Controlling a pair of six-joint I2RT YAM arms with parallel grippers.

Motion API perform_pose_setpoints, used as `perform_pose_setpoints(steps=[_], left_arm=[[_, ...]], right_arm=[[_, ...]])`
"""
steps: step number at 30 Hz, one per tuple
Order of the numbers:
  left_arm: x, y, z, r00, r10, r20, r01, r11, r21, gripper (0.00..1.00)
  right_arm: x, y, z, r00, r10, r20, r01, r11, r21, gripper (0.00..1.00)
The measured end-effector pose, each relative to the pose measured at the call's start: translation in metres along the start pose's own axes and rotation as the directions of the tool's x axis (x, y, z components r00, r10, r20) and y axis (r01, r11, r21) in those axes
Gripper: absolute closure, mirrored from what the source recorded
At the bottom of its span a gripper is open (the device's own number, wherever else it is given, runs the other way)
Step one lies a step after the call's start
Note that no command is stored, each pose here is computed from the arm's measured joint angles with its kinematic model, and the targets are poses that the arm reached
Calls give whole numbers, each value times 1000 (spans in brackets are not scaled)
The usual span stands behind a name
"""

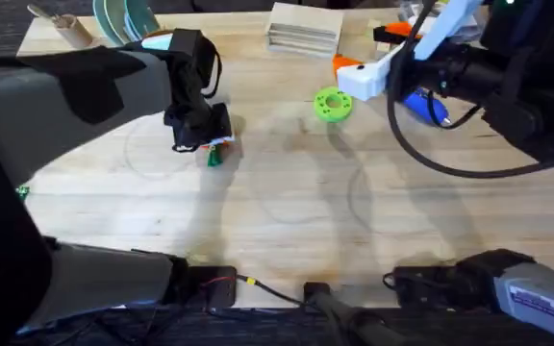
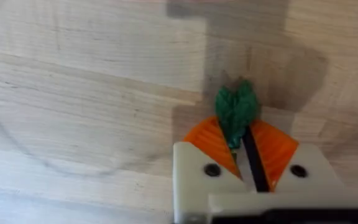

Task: Pick up the gripper from the table and insert it into the empty holder that is missing its gripper. Then pick up a screw, insert it into the mounting hole, and use the screwdriver to tighten it. Finally, clean up the table by picking up the vegetable and placing it into the bucket.

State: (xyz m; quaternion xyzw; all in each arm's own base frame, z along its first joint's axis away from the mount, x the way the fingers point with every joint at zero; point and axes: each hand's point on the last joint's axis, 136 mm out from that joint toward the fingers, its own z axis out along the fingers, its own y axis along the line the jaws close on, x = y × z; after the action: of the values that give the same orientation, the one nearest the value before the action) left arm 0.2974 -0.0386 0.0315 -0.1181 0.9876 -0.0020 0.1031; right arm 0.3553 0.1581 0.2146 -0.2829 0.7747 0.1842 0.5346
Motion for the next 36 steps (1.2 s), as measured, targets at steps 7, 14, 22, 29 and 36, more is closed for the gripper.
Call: perform_pose_setpoints(steps=[7, 14, 22, 29, 36], left_arm=[[-1, -1, -4, 1000, 2, -8, -2, 1000, -1, 983], [-45, -16, -44, 994, -5, 109, 0, 999, 44, 985], [-129, -28, -127, 918, -21, 396, -11, 997, 78, 987], [-177, 19, -150, 827, -160, 539, 140, 987, 77, 989], [-204, 68, -144, 727, -386, 569, 361, 918, 162, 991]], right_arm=[[0, 0, 0, 1000, 0, 0, 0, 1000, 0, 10], [0, 0, 0, 1000, 0, 0, 0, 1000, 0, 10], [0, 0, 0, 1000, 0, 0, 0, 1000, 0, 11], [0, 0, 0, 1000, 0, 0, 0, 1000, 0, 8], [0, 0, 0, 1000, 0, 0, 0, 1000, 0, 10]])
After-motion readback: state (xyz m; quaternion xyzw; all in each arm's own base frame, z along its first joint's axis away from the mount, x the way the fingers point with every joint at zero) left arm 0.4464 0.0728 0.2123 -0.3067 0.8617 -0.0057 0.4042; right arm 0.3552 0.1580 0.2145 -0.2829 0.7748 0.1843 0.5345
